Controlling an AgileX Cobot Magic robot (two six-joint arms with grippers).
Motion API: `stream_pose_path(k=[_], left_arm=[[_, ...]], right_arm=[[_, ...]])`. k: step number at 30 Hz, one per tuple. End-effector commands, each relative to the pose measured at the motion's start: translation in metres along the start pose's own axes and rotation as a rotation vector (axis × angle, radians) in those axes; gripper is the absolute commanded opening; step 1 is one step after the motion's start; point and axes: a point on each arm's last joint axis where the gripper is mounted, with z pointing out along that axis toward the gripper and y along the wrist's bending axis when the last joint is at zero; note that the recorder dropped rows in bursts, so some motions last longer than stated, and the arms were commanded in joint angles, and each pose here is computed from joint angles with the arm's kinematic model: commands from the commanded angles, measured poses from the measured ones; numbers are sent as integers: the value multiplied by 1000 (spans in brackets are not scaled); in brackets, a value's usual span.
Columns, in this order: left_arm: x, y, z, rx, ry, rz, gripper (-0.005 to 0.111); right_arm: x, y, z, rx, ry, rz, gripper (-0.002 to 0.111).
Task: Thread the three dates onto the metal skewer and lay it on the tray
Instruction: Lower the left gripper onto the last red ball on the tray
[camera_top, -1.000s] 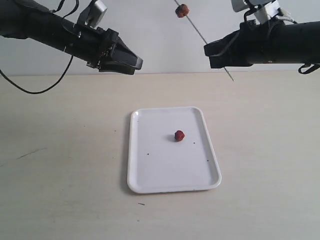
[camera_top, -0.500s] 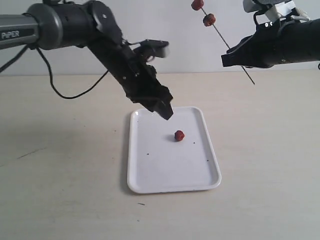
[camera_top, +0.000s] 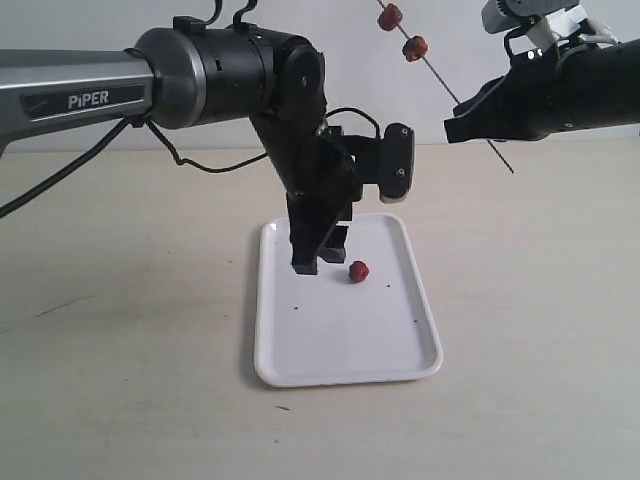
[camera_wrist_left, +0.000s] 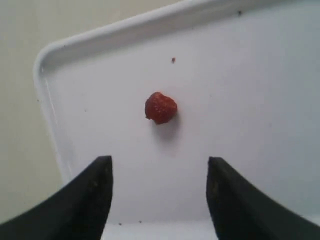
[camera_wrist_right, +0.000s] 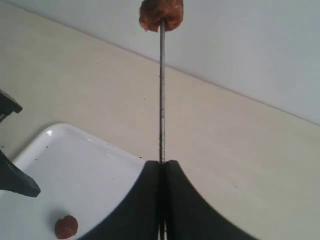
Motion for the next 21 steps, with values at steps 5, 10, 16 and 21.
stream_pose_path(k=[5,10,16,21], left_arm=[[-8,-6,18,43,-102,271,56],[-10,-7,38,37,-142,357,56],[-6,-6,44,22,-107,428,56],[-7,-3,45,-19,-104,444,56]], right_arm=[[2,-19,-9,39,-3,80,0],[8,-37,-18,26,3,134,0],[9,-41,-20,26,0,143,0],[9,-40,-20,19,0,141,0]])
